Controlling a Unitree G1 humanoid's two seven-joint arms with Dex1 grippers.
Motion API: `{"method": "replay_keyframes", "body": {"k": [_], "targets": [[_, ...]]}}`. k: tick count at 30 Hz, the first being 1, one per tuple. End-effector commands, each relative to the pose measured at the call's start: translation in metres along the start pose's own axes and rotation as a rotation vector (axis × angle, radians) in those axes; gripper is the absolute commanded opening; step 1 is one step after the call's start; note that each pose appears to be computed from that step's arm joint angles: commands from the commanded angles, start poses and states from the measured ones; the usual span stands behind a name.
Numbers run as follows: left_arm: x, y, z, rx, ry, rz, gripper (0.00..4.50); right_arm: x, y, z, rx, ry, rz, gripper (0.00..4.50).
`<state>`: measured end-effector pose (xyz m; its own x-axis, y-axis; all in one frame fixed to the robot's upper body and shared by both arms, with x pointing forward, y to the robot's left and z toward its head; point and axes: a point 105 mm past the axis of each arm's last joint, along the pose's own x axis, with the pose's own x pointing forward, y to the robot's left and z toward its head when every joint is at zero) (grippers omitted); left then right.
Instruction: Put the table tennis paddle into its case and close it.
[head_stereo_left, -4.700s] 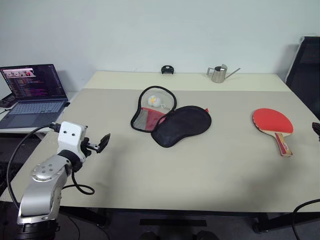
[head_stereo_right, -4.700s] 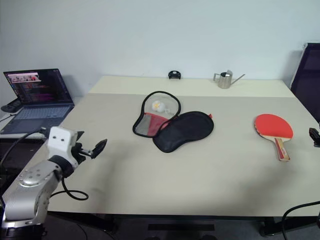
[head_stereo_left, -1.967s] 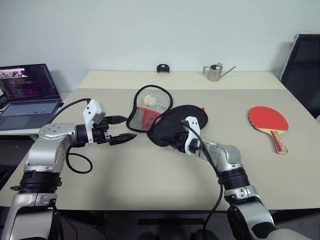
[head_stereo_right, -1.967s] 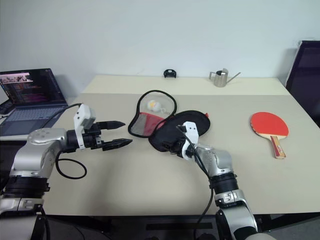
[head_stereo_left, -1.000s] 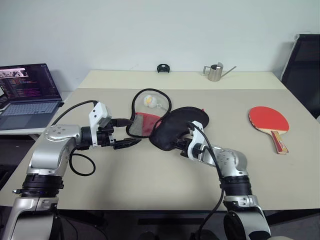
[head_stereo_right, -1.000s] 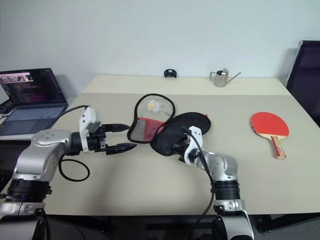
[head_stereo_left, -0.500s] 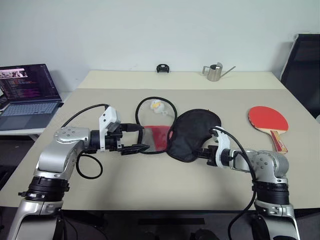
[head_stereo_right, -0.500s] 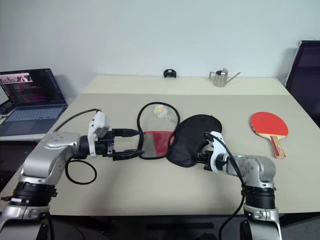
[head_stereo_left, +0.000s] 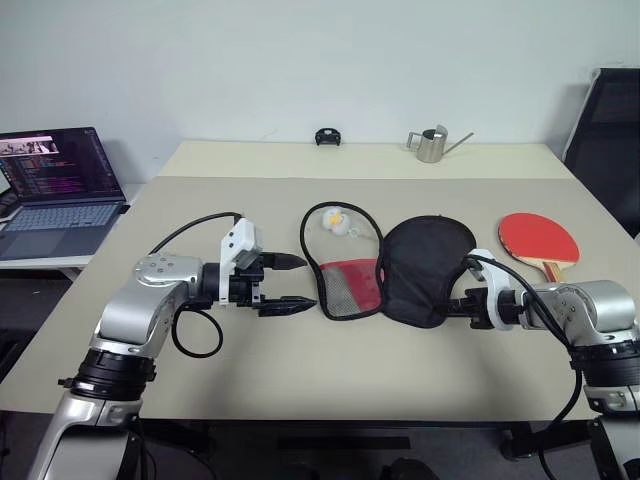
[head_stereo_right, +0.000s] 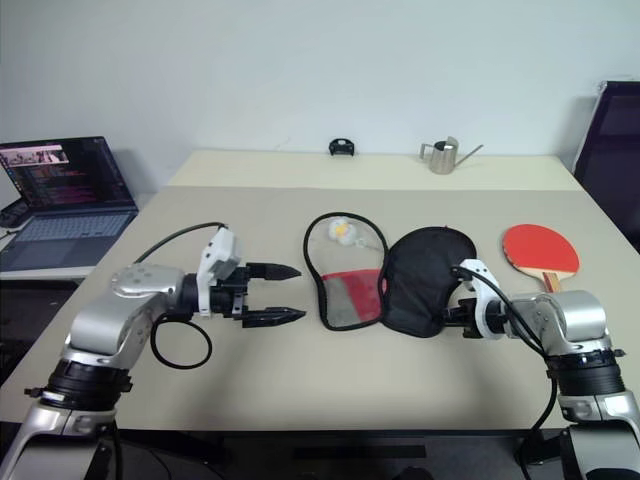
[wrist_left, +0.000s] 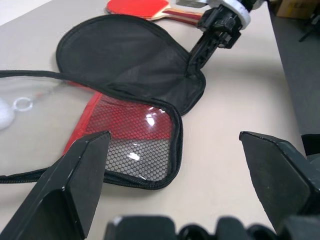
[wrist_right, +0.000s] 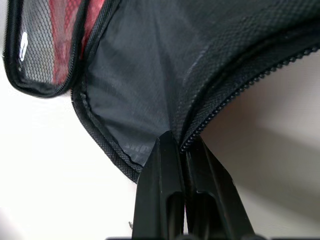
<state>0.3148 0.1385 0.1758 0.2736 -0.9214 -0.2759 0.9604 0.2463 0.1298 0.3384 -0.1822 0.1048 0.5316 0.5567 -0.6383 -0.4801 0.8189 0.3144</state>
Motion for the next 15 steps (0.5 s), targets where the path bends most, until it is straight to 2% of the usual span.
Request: {"method": "replay_keyframes", "body": {"k": [1, 12, 15], "targets": [[0.004, -0.003, 0.015, 0.058, -0.023, -0.025, 4.5, -0.005, -0.007, 0.015, -0.067, -0.024, -0.016, 0.01], [0.008, -0.003, 0.016, 0.058, -0.03, -0.035, 4.5, -0.002, -0.029, 0.039, -0.11, -0.033, -0.077, 0.01], [0.009, -0.003, 0.015, 0.058, -0.032, -0.035, 4.5, -0.006, -0.039, 0.043, -0.113, -0.039, -0.117, 0.63]]}}
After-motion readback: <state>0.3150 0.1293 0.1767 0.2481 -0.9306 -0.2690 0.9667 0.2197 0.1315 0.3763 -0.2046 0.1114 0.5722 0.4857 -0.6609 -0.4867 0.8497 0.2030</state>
